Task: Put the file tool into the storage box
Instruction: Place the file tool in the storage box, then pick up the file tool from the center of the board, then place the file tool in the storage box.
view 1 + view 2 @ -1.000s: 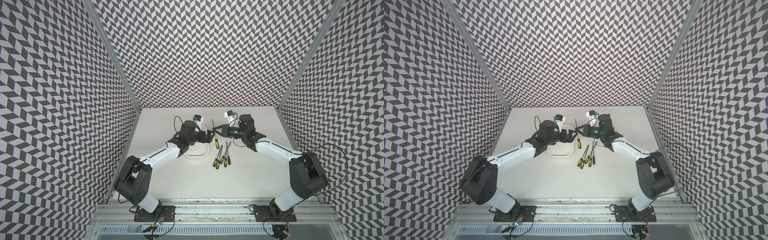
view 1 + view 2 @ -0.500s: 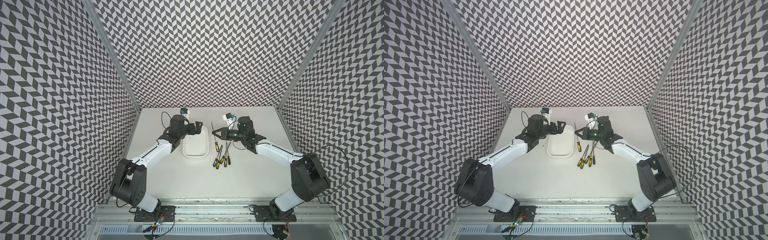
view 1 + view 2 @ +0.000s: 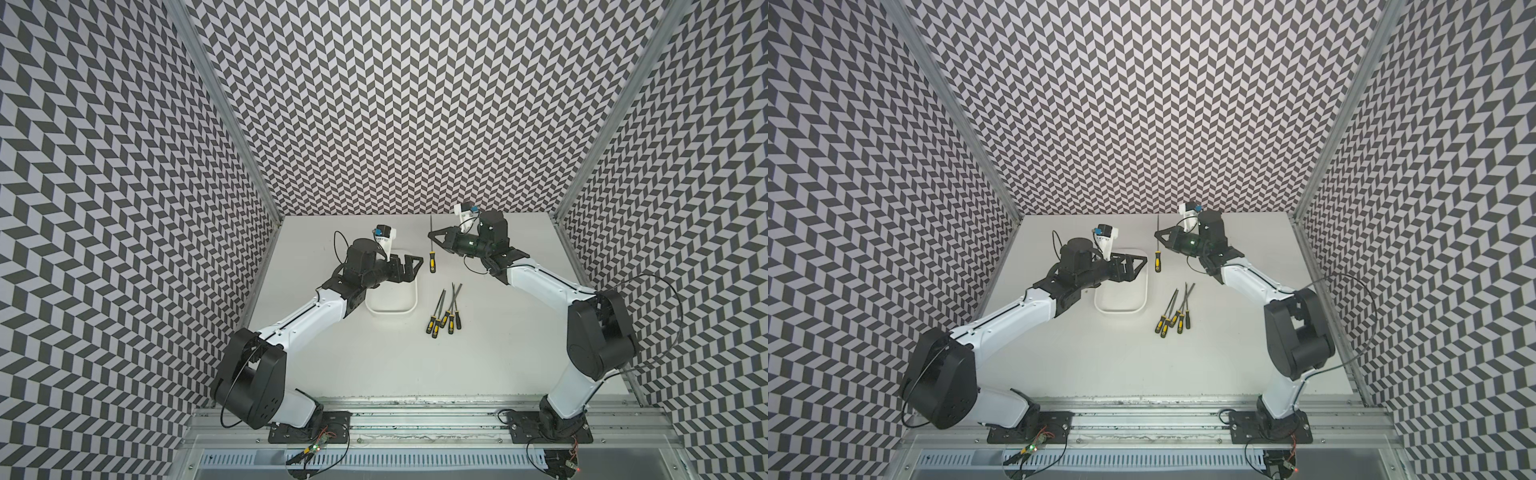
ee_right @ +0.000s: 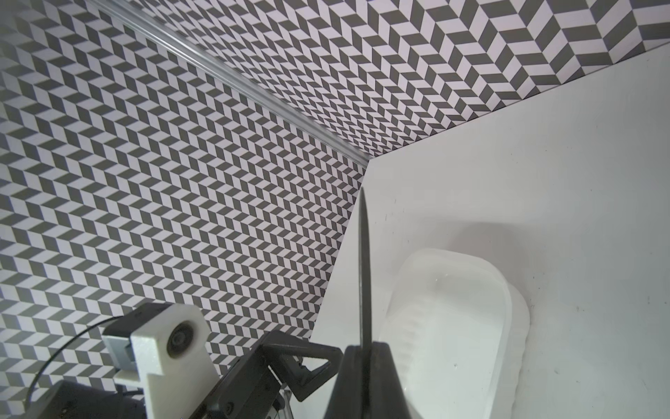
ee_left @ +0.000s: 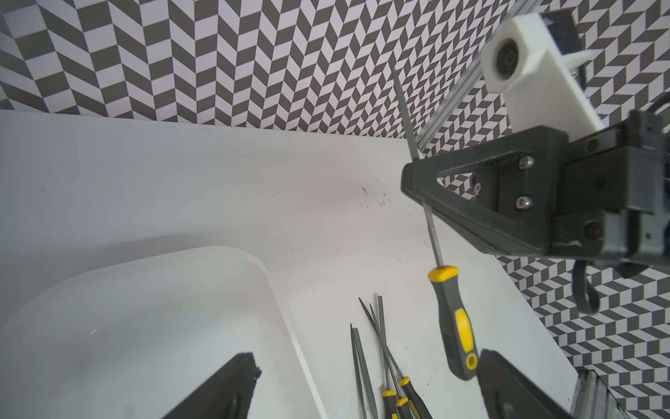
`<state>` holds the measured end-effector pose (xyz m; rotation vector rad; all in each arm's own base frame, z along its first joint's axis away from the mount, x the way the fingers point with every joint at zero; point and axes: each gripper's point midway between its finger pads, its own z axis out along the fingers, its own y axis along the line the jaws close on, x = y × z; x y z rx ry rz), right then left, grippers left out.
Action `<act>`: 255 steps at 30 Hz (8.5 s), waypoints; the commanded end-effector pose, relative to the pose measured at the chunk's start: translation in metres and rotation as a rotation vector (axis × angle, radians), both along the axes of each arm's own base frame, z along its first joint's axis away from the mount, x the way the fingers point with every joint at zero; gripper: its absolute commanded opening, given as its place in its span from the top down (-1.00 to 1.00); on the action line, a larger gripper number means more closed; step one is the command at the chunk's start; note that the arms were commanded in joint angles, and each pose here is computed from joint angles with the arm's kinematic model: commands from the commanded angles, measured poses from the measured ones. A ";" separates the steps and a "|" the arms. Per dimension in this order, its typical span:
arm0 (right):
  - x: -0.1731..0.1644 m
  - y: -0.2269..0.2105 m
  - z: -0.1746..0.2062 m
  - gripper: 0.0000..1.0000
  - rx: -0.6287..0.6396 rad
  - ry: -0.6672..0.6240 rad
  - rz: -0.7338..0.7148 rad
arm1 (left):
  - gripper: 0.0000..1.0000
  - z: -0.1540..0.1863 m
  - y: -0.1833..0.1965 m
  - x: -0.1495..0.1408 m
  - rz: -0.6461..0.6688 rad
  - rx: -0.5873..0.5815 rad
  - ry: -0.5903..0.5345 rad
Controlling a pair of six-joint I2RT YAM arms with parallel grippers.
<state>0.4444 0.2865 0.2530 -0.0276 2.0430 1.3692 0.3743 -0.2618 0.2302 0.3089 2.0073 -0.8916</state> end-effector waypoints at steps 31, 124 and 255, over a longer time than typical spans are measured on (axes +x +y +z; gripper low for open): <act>-0.019 0.027 0.017 1.00 0.077 -0.024 0.106 | -0.58 0.001 -0.055 0.002 -0.143 -0.038 -0.021; -0.109 -0.098 -0.210 0.07 -0.796 0.514 -0.085 | 0.17 -0.070 -0.004 0.025 -0.005 0.080 0.280; -0.114 0.012 -0.055 1.00 -0.510 -0.033 0.208 | 0.93 -0.039 -0.055 0.002 -0.242 -0.105 0.213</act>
